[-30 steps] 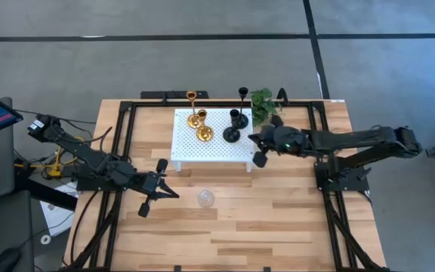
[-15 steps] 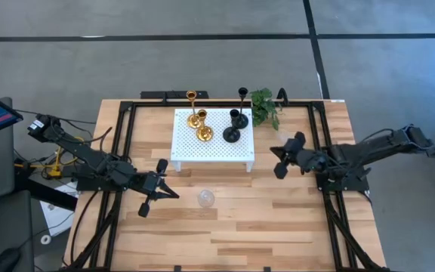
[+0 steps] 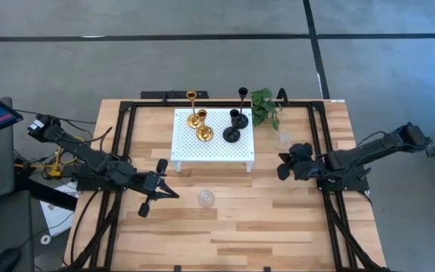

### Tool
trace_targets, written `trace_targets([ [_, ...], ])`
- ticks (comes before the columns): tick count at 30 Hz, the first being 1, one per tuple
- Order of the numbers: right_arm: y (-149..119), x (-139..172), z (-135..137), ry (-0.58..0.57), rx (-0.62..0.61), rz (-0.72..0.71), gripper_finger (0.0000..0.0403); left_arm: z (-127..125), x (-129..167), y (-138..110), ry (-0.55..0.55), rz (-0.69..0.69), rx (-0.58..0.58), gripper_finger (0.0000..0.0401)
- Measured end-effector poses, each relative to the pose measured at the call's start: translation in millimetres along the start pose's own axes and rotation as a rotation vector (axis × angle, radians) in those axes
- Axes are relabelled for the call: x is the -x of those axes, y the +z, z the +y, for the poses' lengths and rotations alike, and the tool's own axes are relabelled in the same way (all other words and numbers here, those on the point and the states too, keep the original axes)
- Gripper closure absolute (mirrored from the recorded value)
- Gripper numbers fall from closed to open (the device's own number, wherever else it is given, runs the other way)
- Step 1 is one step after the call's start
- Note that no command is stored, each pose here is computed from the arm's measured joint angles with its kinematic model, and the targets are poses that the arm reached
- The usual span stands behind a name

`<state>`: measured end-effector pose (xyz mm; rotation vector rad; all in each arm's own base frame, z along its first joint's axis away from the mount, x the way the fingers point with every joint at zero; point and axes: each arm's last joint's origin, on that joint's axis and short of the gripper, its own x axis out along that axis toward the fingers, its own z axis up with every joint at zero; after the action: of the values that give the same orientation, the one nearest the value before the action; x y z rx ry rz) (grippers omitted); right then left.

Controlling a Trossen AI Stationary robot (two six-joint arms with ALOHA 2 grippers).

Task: Pick & Place candle stick holders
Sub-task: Put the top transparent glass candle holder on the shelf

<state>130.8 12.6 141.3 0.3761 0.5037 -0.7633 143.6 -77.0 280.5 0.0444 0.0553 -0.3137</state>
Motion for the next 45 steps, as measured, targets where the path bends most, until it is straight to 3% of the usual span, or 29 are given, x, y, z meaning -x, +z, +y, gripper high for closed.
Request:
trace_targets([
  [11, -9, -14, -4, -0.098, -0.015, 0.100, 0.0391, 0, 0, 0, 0.000, 0.000, 0.000, 0.0395],
  [15, -10, -20, -4, -0.122, -0.018, 0.109, 0.0343, 0, 0, 0, 0.000, 0.000, 0.000, 0.0396],
  [25, -2, -34, -9, -0.223, -0.085, 0.044, 0.0174, 0, 0, 0, -0.001, 0.000, -0.033, 0.0395],
  [29, 5, -39, -13, -0.278, -0.073, -0.017, 0.0140, 0, 0, 0, -0.001, 0.000, -0.034, 0.0394],
  [36, 21, -47, -12, -0.258, -0.083, -0.109, 0.0162, 0, 0, 0, -0.001, 0.000, -0.034, 0.0394],
  [45, 26, -49, -15, -0.259, -0.073, -0.114, 0.0281, 0, 0, 0, -0.001, 0.000, -0.034, 0.0392],
])
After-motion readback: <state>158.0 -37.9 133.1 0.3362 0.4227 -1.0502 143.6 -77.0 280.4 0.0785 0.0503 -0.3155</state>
